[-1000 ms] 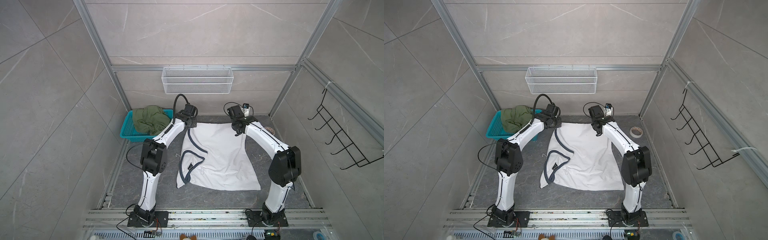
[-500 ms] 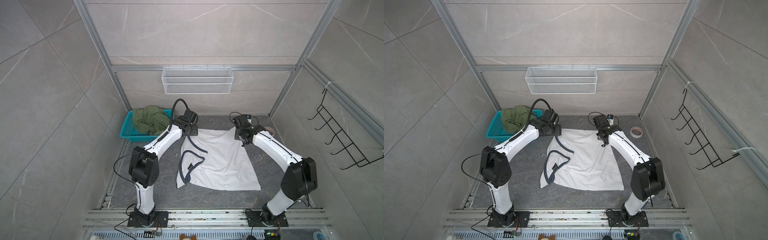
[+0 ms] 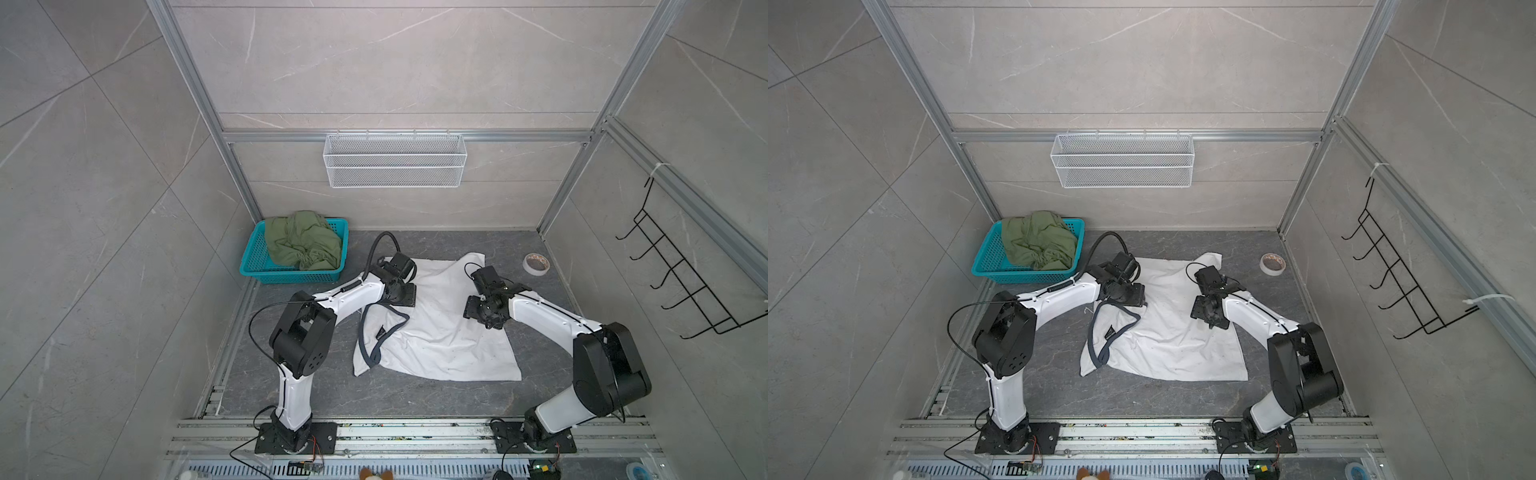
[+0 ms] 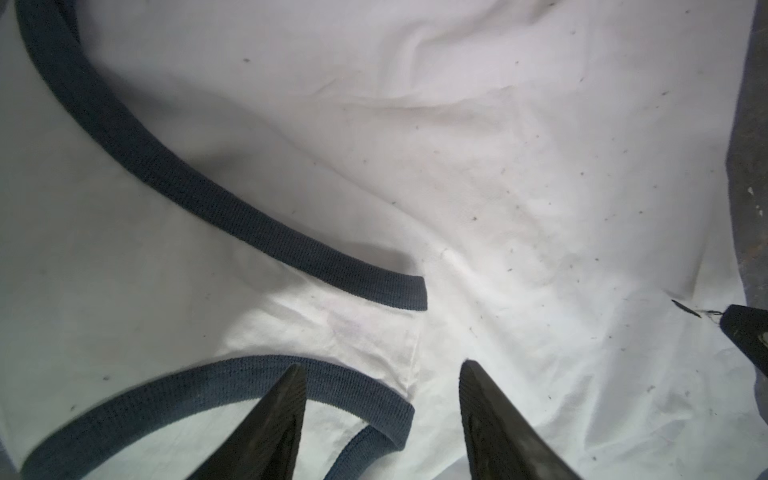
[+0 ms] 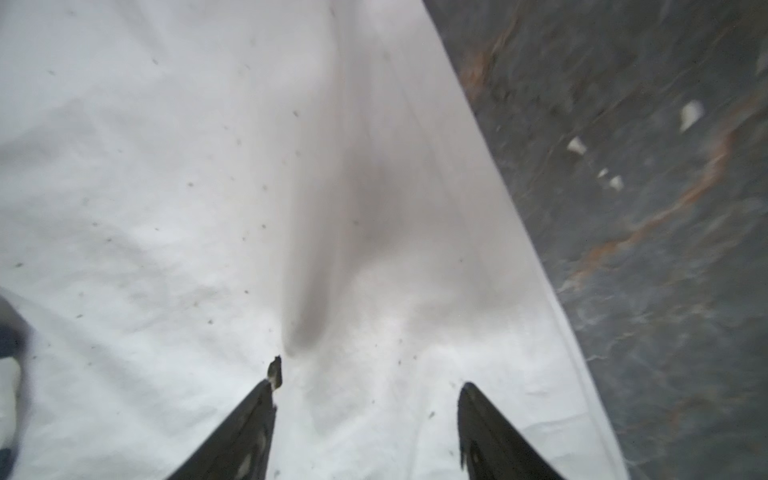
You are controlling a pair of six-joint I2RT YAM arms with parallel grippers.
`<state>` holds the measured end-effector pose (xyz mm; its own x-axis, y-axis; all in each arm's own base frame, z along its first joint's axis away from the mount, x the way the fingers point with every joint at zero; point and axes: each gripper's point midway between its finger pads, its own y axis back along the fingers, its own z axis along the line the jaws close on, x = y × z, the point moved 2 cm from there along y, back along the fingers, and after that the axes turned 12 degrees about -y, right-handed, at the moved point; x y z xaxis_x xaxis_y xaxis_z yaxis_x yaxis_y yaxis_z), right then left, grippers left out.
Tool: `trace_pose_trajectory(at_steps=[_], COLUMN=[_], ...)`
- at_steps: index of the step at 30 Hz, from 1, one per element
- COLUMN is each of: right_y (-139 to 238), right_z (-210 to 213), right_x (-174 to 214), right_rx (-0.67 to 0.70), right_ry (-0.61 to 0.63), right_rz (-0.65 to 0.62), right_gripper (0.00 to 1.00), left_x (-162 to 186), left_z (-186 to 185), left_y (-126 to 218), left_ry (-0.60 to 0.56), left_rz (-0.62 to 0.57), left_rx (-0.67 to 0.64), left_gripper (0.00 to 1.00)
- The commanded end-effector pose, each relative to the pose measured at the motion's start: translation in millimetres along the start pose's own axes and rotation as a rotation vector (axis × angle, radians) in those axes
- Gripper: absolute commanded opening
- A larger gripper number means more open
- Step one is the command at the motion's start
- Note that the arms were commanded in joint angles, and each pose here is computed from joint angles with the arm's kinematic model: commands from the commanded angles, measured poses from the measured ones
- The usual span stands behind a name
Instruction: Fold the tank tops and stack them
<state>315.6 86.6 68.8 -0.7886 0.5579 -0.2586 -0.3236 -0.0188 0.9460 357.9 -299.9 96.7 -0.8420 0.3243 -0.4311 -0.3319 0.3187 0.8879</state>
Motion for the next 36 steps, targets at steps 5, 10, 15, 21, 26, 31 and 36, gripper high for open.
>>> trace_pose_trajectory(at_steps=[5, 10, 15, 21, 26, 31, 36], right_y=[-41.2, -49.4, -38.7, -33.9, -18.2, 5.5, 20.8], right_z=[-28.2, -64.0, -91.1, -119.2, -146.5, -158.4, -149.5], right_x=[5.4, -1.4, -16.9, -29.5, -37.7, -47.6, -55.3], right_rx=[-0.046, 0.02, 0.082, 0.112, 0.139, 0.169, 0.118], right_ry=[-0.246, -0.355, -0.428, -0.506, -0.583, -0.591, -0.56], right_rz=[0.147, 0.159, 0.107, 0.102, 0.051, -0.034, -0.077], right_gripper=[0.72, 0.68, 0.7, 0.7, 0.7, 0.71, 0.71], left_x=[-1.7, 0.1, -0.2, 7.0, 11.8, 8.6, 9.4], left_z=[16.9, 45.0, 31.7, -17.7, -49.4, -80.1, -99.6], left_y=[-8.7, 2.7, 22.8, 23.6, 4.6, -10.6, -23.5], left_ry=[0.044, 0.026, -0.084, -0.26, -0.346, -0.395, -0.447], left_rz=[-0.005, -0.001, -0.027, -0.005, 0.039, 0.055, 0.087], left_rx=[-0.03, -0.162, -0.19, -0.168, -0.157, -0.121, -0.155], left_gripper=[0.64, 0.67, 0.77, 0.83, 0.83, 0.82, 0.78])
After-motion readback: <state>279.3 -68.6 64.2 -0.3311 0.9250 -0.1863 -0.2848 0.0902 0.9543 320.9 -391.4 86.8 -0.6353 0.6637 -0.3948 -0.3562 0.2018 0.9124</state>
